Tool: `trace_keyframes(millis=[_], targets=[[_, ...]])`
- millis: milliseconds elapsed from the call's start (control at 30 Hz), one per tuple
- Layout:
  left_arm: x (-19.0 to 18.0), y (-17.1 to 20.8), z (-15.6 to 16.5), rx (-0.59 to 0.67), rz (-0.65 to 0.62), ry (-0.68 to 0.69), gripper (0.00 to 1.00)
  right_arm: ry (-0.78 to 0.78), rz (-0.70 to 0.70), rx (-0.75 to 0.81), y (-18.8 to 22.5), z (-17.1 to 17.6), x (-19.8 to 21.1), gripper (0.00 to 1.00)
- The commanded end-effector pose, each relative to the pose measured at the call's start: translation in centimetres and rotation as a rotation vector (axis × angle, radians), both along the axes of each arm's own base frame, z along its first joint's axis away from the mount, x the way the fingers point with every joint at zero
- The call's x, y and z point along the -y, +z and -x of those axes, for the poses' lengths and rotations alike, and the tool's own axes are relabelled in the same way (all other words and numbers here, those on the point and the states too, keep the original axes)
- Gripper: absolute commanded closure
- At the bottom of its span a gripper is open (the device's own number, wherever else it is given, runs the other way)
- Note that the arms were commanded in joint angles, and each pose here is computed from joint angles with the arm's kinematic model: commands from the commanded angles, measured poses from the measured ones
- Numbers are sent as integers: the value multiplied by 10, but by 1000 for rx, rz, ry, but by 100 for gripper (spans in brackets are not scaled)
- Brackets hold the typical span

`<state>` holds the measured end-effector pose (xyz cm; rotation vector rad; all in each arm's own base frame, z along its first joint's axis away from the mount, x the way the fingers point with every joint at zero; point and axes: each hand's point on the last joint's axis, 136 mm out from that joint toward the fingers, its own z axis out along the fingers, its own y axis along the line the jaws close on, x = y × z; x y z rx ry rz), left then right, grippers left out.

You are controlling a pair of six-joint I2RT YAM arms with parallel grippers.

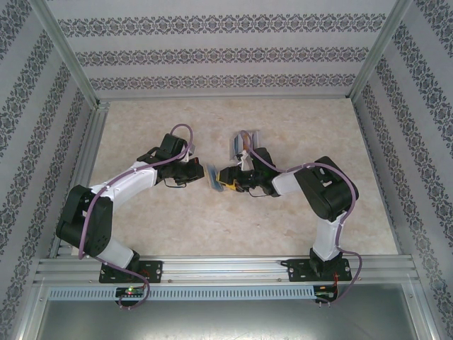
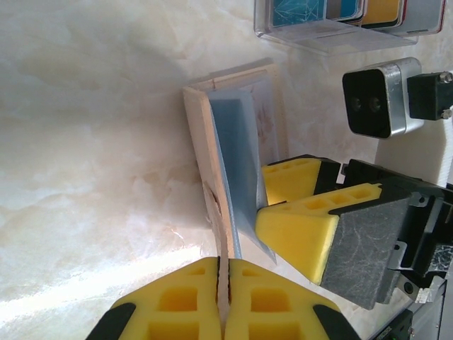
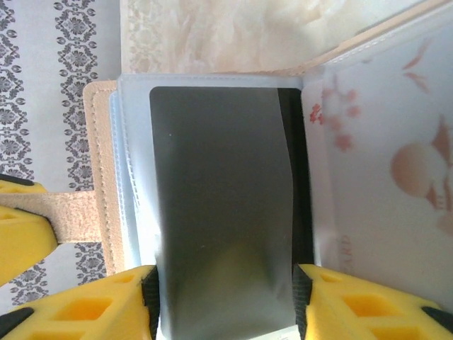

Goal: Put the credit cards into the card holder

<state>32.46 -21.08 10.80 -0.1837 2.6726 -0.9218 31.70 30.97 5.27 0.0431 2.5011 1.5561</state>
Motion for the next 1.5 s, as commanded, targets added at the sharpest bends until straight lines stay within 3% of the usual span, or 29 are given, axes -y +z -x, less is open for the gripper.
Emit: trace_keyframes(millis=[0, 467, 833, 1000, 1100, 1233, 1467], targets=[[-3, 6, 4, 16, -19, -1, 100, -33, 54, 3, -5, 0, 14, 43], [-8, 0, 6, 8, -38, 5, 100, -53, 151, 35, -4, -1, 30, 42], [-29, -24, 12, -28, -123, 32, 99, -84, 184, 58, 5, -5, 50, 43], [-38, -29, 12, -36, -160, 43, 81, -104, 215, 72, 10, -6, 65, 43], [-42, -27, 11, -36, -173, 50, 53, -115, 239, 82, 12, -6, 74, 42], [-45, -15, 6, -6, -190, 55, 47, -124, 288, 103, 15, -8, 86, 42], [-38, 13, -13, 66, -170, 42, 45, -163, 400, 164, 31, -20, 116, 42]])
